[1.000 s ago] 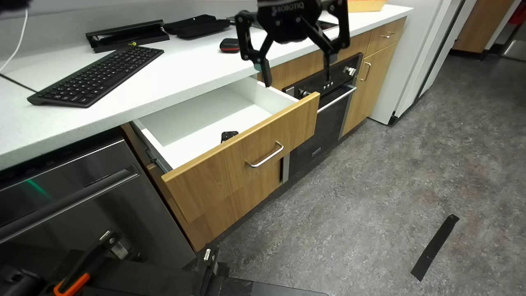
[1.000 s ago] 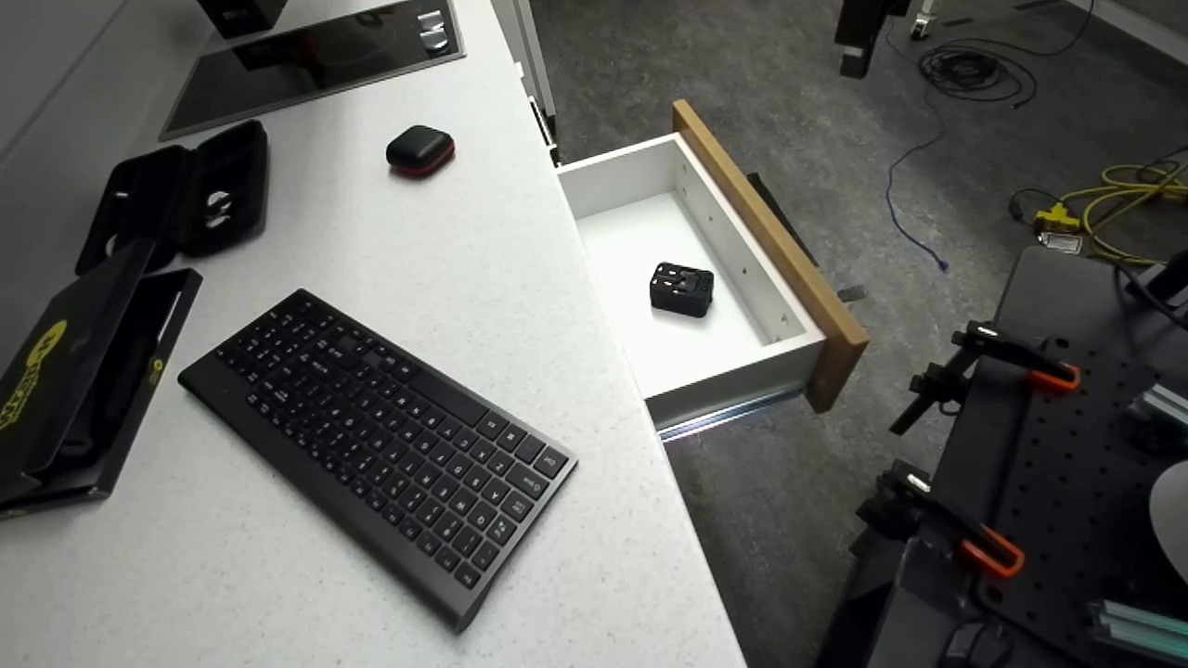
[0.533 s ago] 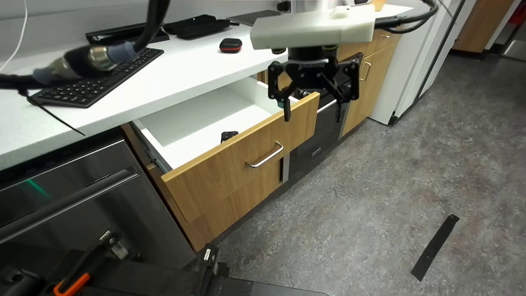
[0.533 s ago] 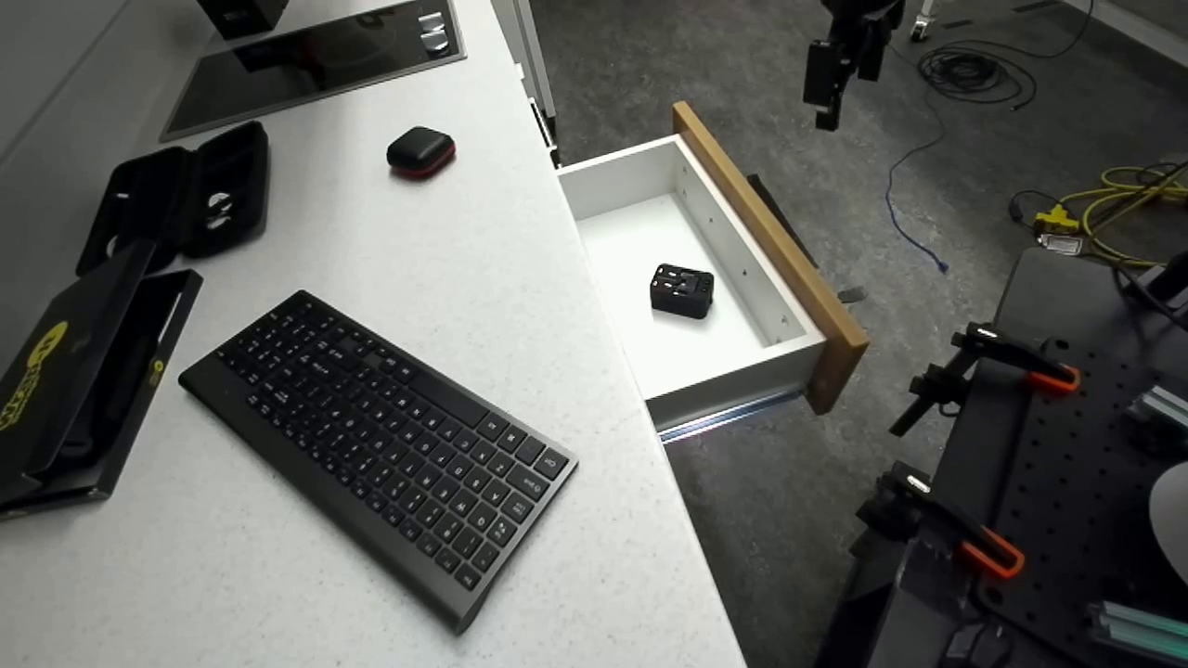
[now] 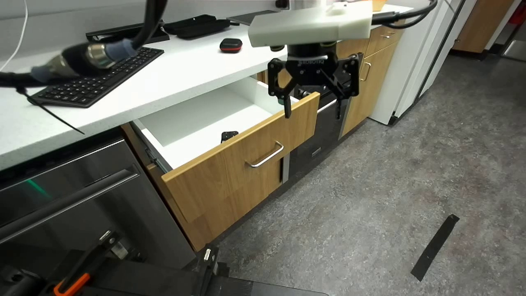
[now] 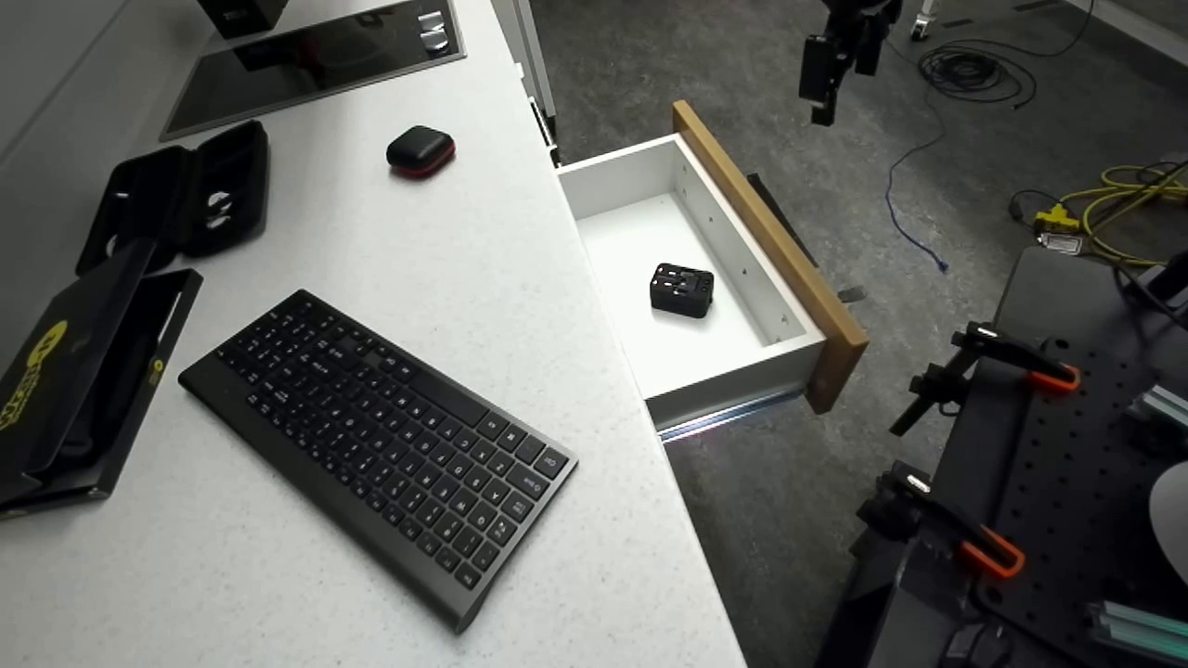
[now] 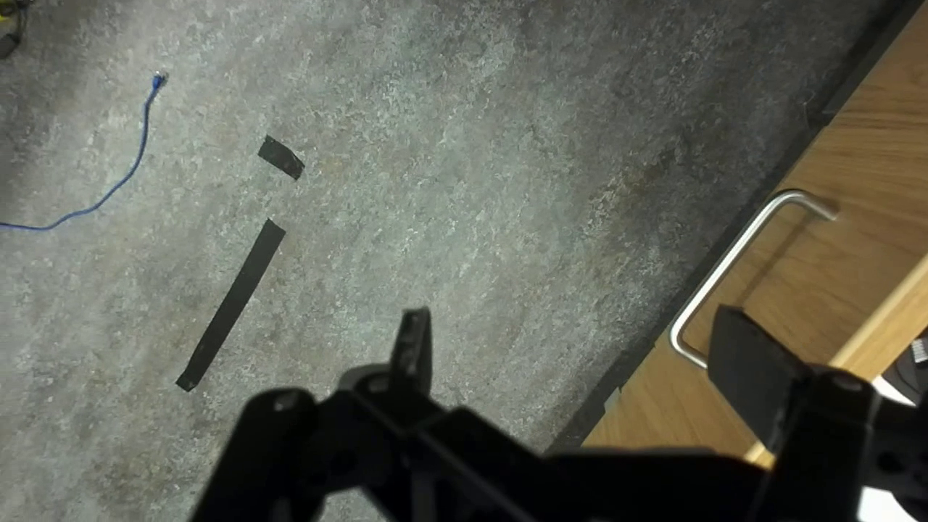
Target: Close the drawer
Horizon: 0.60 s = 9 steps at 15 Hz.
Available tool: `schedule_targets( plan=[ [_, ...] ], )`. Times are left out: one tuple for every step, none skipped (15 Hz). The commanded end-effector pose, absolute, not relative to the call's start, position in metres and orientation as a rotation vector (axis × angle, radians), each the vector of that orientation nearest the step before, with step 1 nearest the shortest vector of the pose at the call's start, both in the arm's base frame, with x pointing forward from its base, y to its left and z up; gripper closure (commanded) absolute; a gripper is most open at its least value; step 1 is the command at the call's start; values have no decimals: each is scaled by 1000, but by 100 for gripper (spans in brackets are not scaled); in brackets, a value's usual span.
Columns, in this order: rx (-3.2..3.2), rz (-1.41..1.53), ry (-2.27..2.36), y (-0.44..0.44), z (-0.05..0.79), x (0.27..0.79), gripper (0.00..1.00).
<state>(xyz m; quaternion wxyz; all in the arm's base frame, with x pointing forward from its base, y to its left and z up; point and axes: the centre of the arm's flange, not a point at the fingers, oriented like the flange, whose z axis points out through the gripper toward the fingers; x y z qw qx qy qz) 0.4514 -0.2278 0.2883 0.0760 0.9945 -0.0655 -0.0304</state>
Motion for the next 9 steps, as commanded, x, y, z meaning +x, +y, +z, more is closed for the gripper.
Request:
schedule_targets(
  plan=[
    [2903,-78,-322,-244,257,469,0],
    [2891,-109,-359,-252,244,474,0],
    [2883,-145,-395,-257,230,479,0],
    [2865,-167,-437,-262,218,482,0],
    [2852,-184,-478,-268,207,484,0],
    [2840,-204,-511,-273,196,487,0],
    [2829,-213,-546,-277,186,492,0],
    [2823,-224,-580,-281,174,500,0],
    [2812,-226,-613,-284,164,508,0]
  ],
)
